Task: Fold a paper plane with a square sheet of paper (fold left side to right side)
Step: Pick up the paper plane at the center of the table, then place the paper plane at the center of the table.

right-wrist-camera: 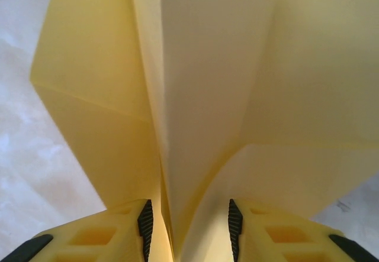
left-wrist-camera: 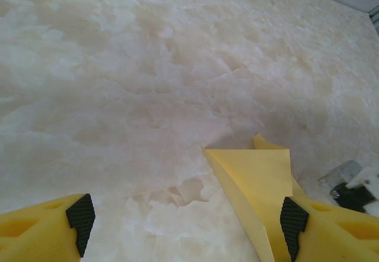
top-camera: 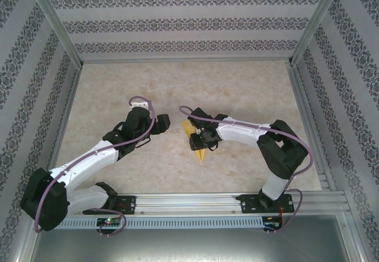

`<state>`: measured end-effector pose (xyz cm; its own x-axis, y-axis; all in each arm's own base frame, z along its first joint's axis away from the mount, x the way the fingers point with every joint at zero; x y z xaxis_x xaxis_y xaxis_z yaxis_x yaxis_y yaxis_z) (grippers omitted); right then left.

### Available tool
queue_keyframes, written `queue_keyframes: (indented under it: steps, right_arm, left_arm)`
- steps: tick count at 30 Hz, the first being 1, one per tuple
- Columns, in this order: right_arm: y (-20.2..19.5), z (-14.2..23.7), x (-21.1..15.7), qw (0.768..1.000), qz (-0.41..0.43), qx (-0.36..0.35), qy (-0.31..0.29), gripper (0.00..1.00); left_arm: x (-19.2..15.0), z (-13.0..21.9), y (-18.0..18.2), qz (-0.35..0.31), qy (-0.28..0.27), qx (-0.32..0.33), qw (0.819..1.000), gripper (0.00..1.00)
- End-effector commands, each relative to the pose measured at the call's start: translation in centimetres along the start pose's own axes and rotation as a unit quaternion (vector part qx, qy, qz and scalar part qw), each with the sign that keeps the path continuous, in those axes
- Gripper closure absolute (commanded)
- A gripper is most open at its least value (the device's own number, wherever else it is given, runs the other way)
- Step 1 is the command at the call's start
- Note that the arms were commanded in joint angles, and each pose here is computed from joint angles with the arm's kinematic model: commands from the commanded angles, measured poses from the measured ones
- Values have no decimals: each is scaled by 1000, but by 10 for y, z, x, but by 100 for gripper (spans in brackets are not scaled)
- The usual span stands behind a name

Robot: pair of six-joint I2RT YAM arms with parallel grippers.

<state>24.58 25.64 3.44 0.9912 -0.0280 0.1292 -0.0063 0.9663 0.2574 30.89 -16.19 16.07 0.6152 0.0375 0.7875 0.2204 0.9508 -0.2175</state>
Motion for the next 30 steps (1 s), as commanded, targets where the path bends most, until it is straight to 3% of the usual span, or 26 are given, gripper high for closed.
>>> queue_keyframes:
  steps: [1,3,9,11,15,22,30]
  right_arm:
    - [6,-6,6,1000,3,-7,-4,64]
    - [5,-9,7,1000,4,-15,-5,66]
    - [7,4,31,1000,-12,-4,-22,88]
    - [2,14,46,999,-19,-6,-33,89]
    - [-9,28,84,998,-33,-17,-58,90]
    - [-25,29,149,993,-85,-23,-78,90]
    - [-37,3,174,992,-93,-50,-64,90]
  left_arm:
    - [2,5,7,0,-6,8,1000,16]
    - [2,6,7,-1,-5,10,1000,15]
    - [4,11,8,-5,-8,11,1000,15]
    - [7,14,6,-11,-12,5,1000,14]
    - [15,21,-7,-35,-29,-36,998,1]
    - [22,34,-35,-106,-66,-122,985,0]
    - [37,39,-50,-205,-108,-146,962,0]
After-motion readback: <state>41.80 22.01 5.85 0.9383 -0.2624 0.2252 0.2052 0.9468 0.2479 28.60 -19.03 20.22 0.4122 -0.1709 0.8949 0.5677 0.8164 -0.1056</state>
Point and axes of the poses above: each hand's point on the last joint's axis, 136 mm out from that joint toward the fingers, its own z axis back along the fingers, its own y axis along the line the jaws close on, x = y × z, the point moved 1 cm from there along z, back along the fingers, and after that the axes turned 15 degrees about -z, right-handed, at the moved point
